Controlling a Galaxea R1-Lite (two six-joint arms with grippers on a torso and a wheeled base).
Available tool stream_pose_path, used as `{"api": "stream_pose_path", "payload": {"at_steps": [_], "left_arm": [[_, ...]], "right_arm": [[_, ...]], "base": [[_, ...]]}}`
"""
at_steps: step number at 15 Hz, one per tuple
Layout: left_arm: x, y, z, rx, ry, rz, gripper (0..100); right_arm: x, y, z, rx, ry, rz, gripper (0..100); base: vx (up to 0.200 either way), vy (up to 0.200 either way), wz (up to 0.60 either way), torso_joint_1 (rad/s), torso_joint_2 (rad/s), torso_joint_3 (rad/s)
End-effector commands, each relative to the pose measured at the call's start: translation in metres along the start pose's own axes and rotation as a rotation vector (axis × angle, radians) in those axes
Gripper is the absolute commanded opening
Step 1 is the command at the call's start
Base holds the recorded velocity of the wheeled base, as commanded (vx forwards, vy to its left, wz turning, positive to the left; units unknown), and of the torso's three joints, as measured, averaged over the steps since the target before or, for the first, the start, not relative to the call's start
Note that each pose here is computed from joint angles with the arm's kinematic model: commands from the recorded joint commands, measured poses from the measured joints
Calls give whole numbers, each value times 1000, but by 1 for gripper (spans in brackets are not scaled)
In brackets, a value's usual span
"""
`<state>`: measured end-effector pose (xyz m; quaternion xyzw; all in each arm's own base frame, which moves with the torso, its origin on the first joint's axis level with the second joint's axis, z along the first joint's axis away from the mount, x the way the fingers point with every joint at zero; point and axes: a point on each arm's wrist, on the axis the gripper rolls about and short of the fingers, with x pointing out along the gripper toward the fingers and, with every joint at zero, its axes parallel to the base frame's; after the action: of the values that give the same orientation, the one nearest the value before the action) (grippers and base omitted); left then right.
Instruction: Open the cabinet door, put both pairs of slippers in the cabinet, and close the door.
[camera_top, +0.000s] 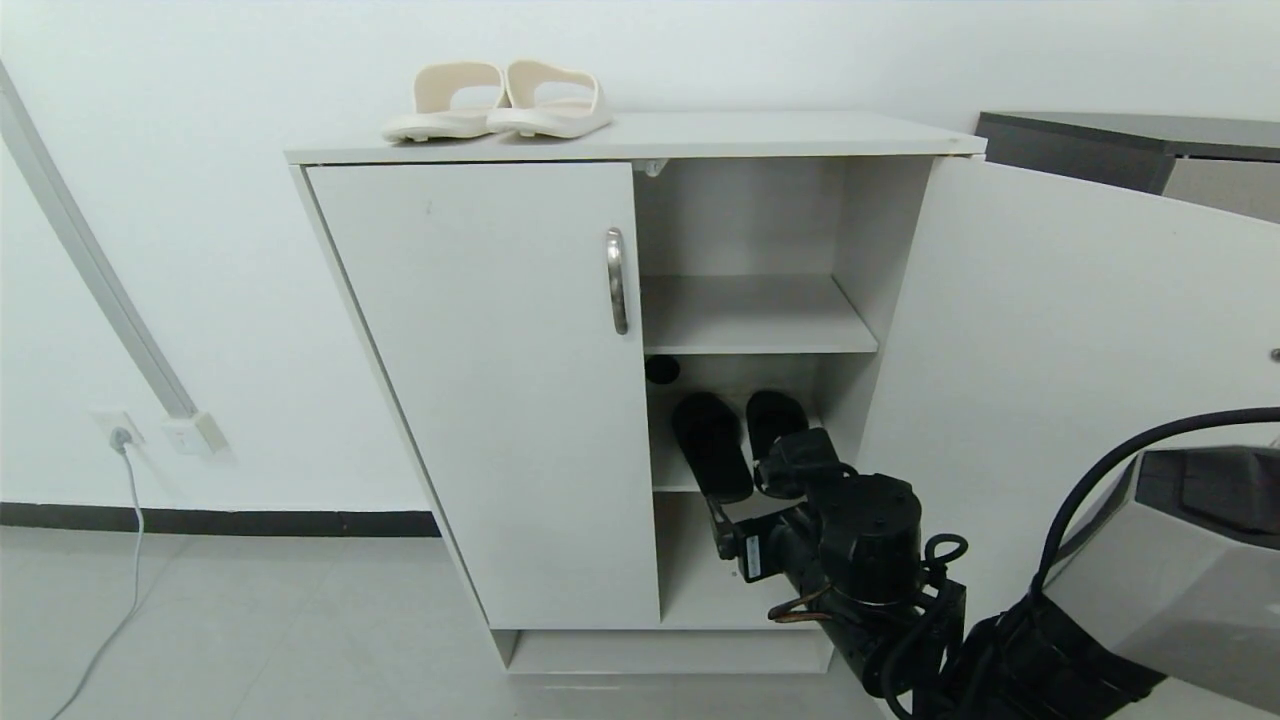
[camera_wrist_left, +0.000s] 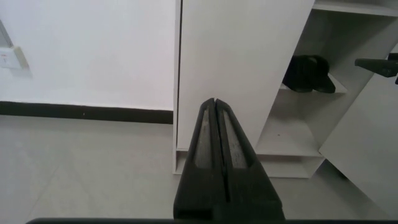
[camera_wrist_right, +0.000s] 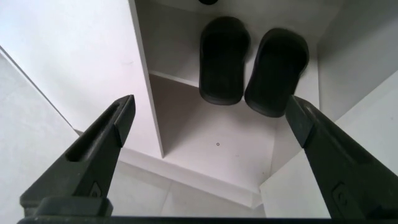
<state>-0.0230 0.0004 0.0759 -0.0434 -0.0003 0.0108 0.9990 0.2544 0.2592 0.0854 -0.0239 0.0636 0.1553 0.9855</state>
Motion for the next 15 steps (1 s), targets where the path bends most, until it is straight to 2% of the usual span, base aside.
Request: {"api": "stream_pose_path", "payload": {"at_steps": [1, 15], "left_arm": [[0, 0, 0, -1, 1, 0, 0], [0, 0, 0, -1, 1, -2, 0]], "right_arm": [[1, 1, -4, -5, 9, 0, 100], [1, 1, -4, -5, 10, 0, 100]], "base": [[0, 0, 0, 0, 0, 0], [0, 200, 0, 2, 1, 5]]}}
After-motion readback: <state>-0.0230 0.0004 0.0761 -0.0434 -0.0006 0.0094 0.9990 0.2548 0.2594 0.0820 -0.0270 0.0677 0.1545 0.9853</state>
